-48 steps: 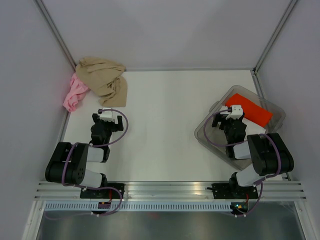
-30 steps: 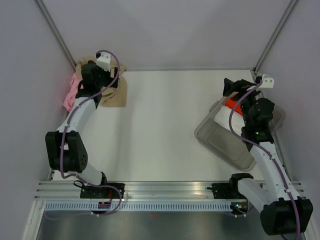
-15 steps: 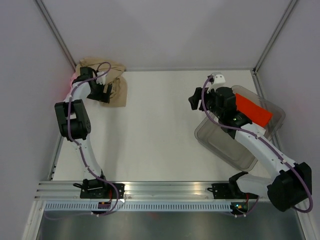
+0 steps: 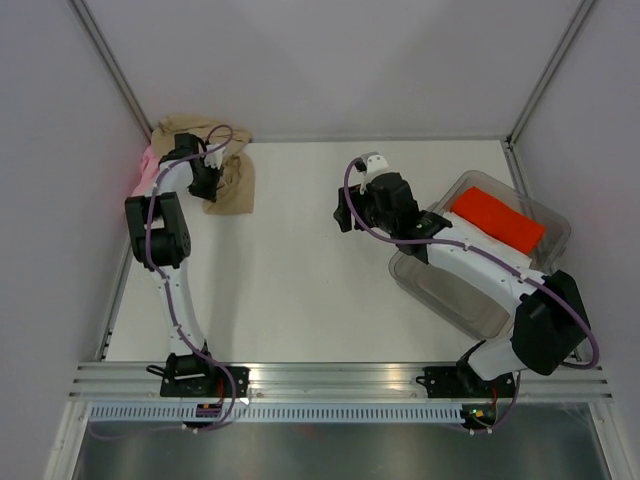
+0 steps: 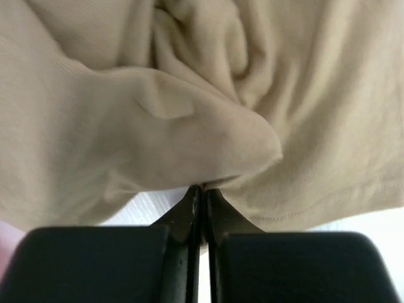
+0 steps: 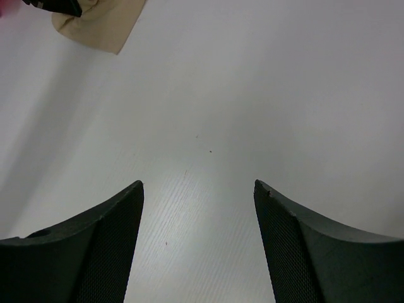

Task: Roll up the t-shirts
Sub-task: Grab a tshirt with the left arm, then move the tshirt to the center of the board

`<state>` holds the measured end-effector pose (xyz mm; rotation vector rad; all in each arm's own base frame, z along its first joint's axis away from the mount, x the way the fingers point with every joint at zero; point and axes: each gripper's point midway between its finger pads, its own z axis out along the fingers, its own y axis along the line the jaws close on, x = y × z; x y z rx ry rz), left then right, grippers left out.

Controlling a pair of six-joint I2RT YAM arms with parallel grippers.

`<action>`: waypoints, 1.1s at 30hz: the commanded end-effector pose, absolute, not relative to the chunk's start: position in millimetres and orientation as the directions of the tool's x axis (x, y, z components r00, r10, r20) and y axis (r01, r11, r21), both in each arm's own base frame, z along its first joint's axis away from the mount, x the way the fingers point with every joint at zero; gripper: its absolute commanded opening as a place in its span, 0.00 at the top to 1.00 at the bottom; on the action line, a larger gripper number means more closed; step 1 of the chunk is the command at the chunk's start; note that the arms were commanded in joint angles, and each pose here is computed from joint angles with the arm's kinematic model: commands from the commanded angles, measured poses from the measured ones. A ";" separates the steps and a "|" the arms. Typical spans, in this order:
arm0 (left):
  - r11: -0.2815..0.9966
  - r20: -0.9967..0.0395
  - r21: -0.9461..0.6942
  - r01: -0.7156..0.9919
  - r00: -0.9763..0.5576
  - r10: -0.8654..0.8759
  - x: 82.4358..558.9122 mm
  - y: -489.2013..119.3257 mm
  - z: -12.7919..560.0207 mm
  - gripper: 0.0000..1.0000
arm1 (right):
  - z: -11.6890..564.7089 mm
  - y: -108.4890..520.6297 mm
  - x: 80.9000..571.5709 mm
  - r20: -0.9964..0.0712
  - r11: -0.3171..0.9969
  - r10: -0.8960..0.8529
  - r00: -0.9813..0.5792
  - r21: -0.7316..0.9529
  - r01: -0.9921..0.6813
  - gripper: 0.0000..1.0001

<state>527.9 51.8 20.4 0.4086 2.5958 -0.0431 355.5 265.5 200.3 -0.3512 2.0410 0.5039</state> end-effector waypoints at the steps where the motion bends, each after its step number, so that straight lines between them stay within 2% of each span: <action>1: 0.938 -0.499 -0.021 0.347 -0.816 0.291 508.5 33.6 31.7 0.98 | 213.8 278.0 363.3 -0.875 0.866 0.000 -0.485 0.243 -0.438 0.24; 3: 0.913 -0.565 -0.064 0.403 -0.768 0.300 501.9 16.9 63.3 0.98 | 211.2 281.4 362.4 -0.865 0.864 0.010 -0.502 0.260 -0.431 0.24; 5: 0.890 -0.586 -0.113 0.441 -0.753 0.299 484.0 2.5 74.4 0.98 | 202.4 280.4 362.5 -0.853 0.881 0.003 -0.522 0.249 -0.402 0.28; 6: 0.865 -0.647 -0.112 0.488 -0.696 0.309 477.8 -9.7 108.7 0.98 | 205.8 282.4 364.3 -0.855 0.889 0.001 -0.518 0.238 -0.391 0.29; 7: 0.854 -0.644 -0.133 0.502 -0.699 0.311 463.2 -15.4 109.2 0.98 | 196.9 285.9 362.8 -0.851 0.902 -0.036 -0.523 0.198 -0.384 0.31; 10: 0.793 -0.719 -0.142 0.593 -0.613 0.329 427.9 -43.0 156.0 0.98 | 185.8 306.9 353.8 -0.832 0.899 -0.118 -0.543 0.143 -0.415 0.32; 11: 0.752 -0.722 -0.156 0.641 -0.594 0.356 410.3 -58.9 163.8 0.98 | 186.0 315.8 350.2 -0.826 0.886 -0.129 -0.549 0.153 -0.439 0.32; 12: 0.701 -0.768 -0.146 0.698 -0.527 0.365 392.3 -76.2 191.3 0.98 | 178.4 323.9 346.6 -0.814 0.874 -0.142 -0.563 0.163 -0.457 0.32; 14: 0.596 -0.763 -0.168 0.785 -0.487 0.425 351.5 -111.9 194.4 0.98 | 177.5 340.9 338.2 -0.802 0.839 -0.120 -0.586 0.234 -0.492 0.32; 15: 0.543 -0.798 -0.141 0.828 -0.420 0.433 330.6 -126.0 215.4 0.98 | 174.6 344.5 336.4 -0.794 0.833 -0.113 -0.597 0.252 -0.493 0.32; 18: 0.368 -0.815 -0.161 0.916 -0.334 0.474 265.2 -164.0 213.7 0.95 | 170.9 344.7 334.3 -0.778 0.838 -0.077 -0.624 0.289 -0.463 0.31; 19: 0.307 -0.825 -0.146 0.941 -0.287 0.487 249.9 -175.5 215.2 0.88 | 165.9 341.8 332.3 -0.768 0.845 -0.066 -0.637 0.296 -0.445 0.31; 21: 0.221 -0.831 -0.189 0.957 -0.275 0.483 221.3 -182.6 211.9 0.47 | 162.0 334.2 332.7 -0.764 0.866 -0.054 -0.643 0.285 -0.411 0.30; 22: 0.165 -0.843 -0.155 0.974 -0.218 0.492 215.1 -182.5 212.5 0.31 | 154.0 328.7 329.4 -0.751 0.877 -0.064 -0.657 0.271 -0.396 0.29; 24: 0.126 -0.817 -0.211 0.969 -0.245 0.522 195.5 -176.8 211.9 0.16 | 144.1 317.2 330.0 -0.739 0.905 -0.069 -0.670 0.236 -0.354 0.28; 27: 0.178 -0.802 -0.215 0.960 -0.278 0.529 203.4 -159.0 215.6 0.14 | 121.5 302.7 324.8 -0.701 0.935 -0.097 -0.707 0.180 -0.306 0.28; 30: 0.362 -0.792 -0.172 0.916 -0.347 0.502 247.2 -121.3 210.5 0.18 | 103.8 300.4 310.4 -0.665 0.943 -0.141 -0.733 0.135 -0.304 0.28; 31: 0.449 -0.767 -0.182 0.875 -0.412 0.492 260.5 -105.8 201.3 0.19 | 98.2 299.7 304.1 -0.653 0.944 -0.161 -0.740 0.116 -0.308 0.28; 32: 0.537 -0.696 -0.132 0.833 -0.463 0.548 275.6 -82.0 178.5 0.21 | 93.9 303.2 297.0 -0.641 0.940 -0.182 -0.745 0.109 -0.324 0.27; 33: 0.569 -0.650 -0.127 0.813 -0.501 0.571 276.3 -71.5 155.9 0.23 | 90.7 309.8 285.8 -0.632 0.932 -0.206 -0.747 0.105 -0.346 0.27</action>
